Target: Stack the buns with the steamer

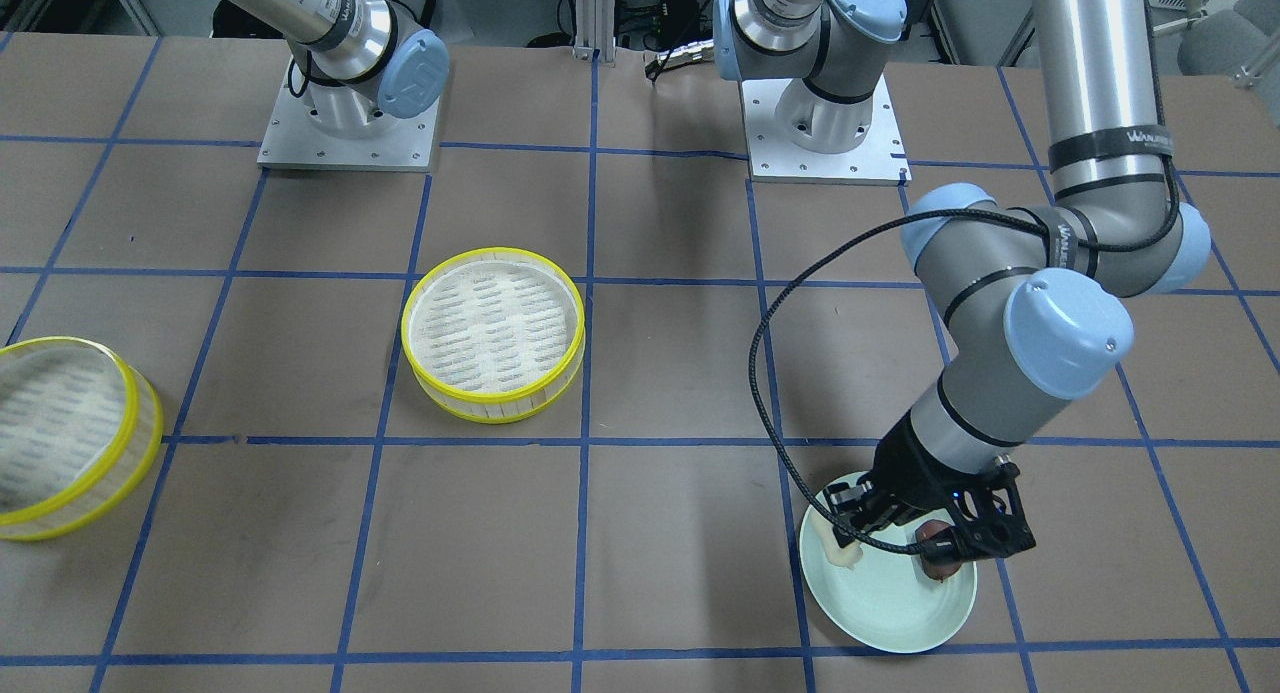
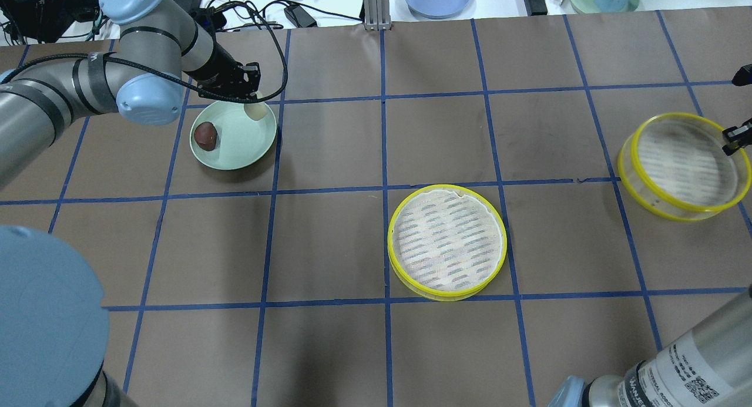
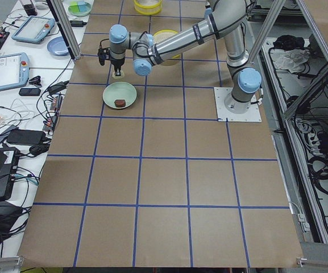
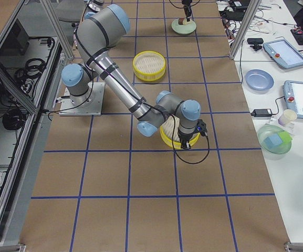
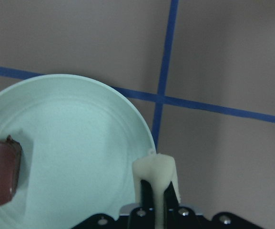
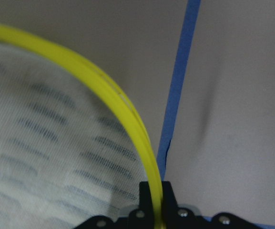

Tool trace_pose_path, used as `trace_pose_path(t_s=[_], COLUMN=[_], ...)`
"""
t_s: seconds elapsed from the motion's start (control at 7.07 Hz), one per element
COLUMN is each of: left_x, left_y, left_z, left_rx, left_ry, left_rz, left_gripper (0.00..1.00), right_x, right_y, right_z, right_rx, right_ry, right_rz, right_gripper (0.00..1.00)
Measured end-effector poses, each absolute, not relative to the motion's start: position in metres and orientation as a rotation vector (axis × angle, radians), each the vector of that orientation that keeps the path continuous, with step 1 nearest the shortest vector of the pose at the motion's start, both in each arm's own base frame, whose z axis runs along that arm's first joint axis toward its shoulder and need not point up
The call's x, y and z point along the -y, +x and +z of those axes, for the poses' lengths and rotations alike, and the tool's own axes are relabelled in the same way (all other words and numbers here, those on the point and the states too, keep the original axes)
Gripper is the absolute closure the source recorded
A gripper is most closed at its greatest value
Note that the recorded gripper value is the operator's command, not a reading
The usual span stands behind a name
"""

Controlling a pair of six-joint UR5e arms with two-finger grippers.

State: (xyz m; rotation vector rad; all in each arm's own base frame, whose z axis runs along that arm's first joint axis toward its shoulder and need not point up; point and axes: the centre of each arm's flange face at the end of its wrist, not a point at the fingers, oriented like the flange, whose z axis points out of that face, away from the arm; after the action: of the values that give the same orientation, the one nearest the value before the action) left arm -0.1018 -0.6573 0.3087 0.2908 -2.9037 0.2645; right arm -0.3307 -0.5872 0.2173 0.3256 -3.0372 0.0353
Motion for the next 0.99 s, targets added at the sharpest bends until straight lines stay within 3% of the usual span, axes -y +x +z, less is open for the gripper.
trace_pose_path(t_s=[0.42,0.99], left_x=[0.586,0.487], left_y=[-0.251,-0.371], left_z=[0.351,0.307], left_rx=[2.811,2.82], left_ry=[0.395,0.302], left_rz=[0.114,-0.121], left_gripper=[1.0,1.0], right_x=[0.577,0.545], right_y=[-0.307,-0.164], right_z=[0.272,0.403], right_rx=[3.065,3.042], right_ry=[0.282,0.147], right_rz=[0.009,-0.052], right_gripper=[1.0,1.0])
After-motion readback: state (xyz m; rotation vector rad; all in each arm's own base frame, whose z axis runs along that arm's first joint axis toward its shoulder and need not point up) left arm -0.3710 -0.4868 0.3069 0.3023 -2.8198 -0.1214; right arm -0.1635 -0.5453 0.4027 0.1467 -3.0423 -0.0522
